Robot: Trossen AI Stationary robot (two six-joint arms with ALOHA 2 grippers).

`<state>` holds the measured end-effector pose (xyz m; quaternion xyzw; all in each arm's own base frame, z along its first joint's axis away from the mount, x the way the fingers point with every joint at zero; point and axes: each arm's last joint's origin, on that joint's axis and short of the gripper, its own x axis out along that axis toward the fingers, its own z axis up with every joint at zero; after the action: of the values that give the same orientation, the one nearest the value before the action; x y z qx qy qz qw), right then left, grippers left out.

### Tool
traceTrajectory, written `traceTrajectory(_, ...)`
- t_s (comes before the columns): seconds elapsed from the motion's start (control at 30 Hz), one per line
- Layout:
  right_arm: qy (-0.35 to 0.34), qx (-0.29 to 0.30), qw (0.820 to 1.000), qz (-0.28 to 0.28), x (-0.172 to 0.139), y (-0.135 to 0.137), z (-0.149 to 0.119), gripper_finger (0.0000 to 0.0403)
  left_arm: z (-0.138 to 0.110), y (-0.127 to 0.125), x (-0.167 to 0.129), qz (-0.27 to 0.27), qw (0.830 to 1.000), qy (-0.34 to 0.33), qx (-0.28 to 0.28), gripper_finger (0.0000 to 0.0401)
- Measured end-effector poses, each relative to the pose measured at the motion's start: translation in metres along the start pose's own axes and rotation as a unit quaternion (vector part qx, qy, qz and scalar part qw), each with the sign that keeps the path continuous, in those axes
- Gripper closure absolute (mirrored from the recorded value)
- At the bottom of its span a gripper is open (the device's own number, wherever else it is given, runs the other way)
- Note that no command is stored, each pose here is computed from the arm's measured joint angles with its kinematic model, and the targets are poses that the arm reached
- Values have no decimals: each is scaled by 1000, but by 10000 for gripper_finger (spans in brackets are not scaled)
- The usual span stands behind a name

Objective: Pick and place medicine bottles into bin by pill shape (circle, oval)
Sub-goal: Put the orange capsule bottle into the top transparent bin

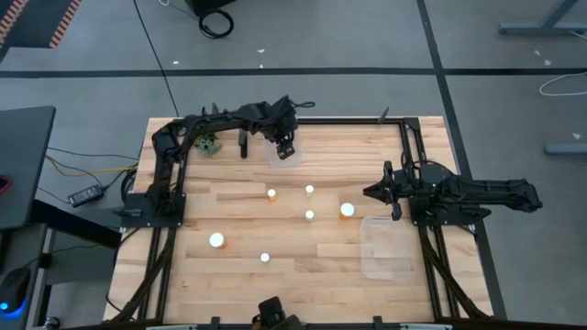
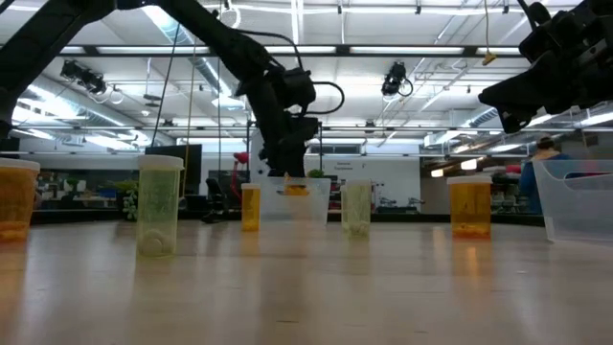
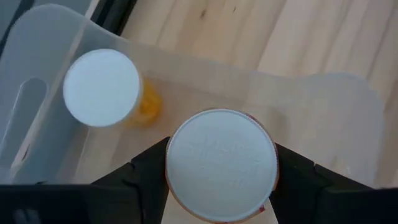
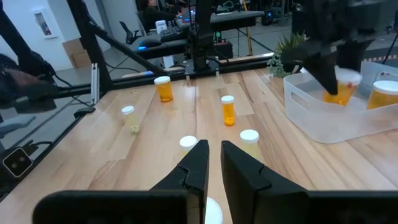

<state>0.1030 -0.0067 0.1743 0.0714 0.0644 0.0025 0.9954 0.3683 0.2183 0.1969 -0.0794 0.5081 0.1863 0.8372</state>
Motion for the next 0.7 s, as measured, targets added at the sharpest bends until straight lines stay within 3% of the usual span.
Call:
traceTrajectory(0.33,0,0,1000,0,0,0,0,354,-18,-2,20,1,1000,-9,-15,173)
traceTrajectory(0.7,0,0,1000,0,0,0,0,354,-25,-6,24,-1,1000,2,-20,158)
